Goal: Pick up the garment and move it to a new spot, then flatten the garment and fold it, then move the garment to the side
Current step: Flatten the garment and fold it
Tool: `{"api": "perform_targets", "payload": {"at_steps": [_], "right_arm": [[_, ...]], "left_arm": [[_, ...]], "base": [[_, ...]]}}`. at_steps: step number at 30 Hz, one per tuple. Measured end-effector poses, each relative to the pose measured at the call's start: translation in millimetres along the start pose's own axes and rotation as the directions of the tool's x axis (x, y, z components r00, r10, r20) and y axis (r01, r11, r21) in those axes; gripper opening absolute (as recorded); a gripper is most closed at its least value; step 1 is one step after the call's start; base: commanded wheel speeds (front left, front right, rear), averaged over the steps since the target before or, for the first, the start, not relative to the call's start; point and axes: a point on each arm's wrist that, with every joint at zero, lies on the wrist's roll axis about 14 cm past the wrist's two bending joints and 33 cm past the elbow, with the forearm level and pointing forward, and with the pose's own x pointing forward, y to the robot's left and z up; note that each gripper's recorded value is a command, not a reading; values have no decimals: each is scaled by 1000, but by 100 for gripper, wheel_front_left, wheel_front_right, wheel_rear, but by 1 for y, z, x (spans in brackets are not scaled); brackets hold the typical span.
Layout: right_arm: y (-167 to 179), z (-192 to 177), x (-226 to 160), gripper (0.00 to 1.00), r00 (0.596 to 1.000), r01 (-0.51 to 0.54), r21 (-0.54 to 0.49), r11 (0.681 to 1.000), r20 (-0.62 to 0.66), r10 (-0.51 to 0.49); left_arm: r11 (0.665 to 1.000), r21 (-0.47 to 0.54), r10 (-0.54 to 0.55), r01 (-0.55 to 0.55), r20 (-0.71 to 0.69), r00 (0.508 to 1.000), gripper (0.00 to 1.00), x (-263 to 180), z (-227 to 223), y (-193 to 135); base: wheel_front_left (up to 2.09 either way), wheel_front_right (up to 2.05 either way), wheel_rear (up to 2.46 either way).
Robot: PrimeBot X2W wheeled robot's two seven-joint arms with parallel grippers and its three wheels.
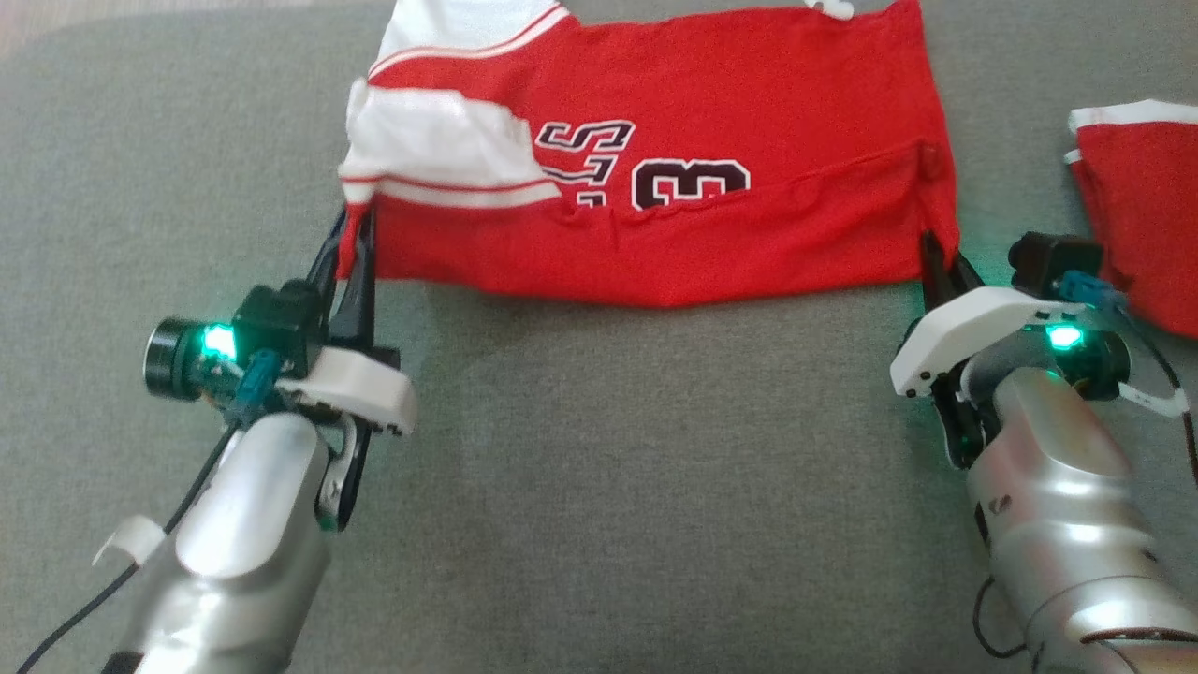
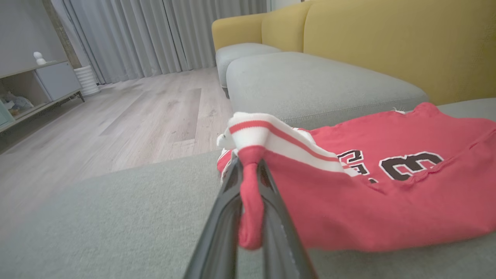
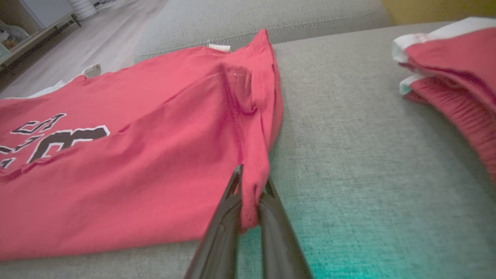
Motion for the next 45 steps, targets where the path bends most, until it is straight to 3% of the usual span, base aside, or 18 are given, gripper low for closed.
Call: {"api": "perform_targets", "payload": {"at_steps": [7,21,31,32,33,34,35,38,45], "right_arm": [[-9,15,-22,0,996,26,27,999,87,-29],[-24,-4,-90,0,987,69,93,993,137,-82],[-36,-20,-109,0,987,101,136,985,111,-117],[-37,-20,-110,67,986,105,140,985,116,-121],[-39,-19,-111,100,984,108,142,984,125,-126],[-41,-18,-112,100,982,113,146,983,132,-132],[-42,-15,-113,100,980,115,147,982,142,-136],[-44,-10,-113,100,975,116,151,982,171,-141],[-34,29,-114,100,935,62,158,986,336,-113]], "left_arm": [[1000,1,6,-6,-99,995,0,-25,-23,1],[999,-19,-33,30,-188,982,0,-86,-41,-21],[998,-35,-66,59,-226,972,0,-99,-48,-35],[997,-39,-68,61,-232,970,0,-98,-49,-36],[997,-44,-68,59,-239,969,2,-98,-51,-36],[998,-44,-63,53,-247,967,39,-98,-52,-35],[998,-44,-63,54,-252,966,63,-98,-54,-35],[997,-55,-64,52,-248,967,100,-96,-54,-36],[997,-70,-43,37,-89,995,100,-77,-26,-32]], "base": [[0,0,0],[0,0,0],[0,0,0],[0,0,0],[0,0,0],[0,0,0],[0,0,0],[0,0,0],[0,0,0]]}}
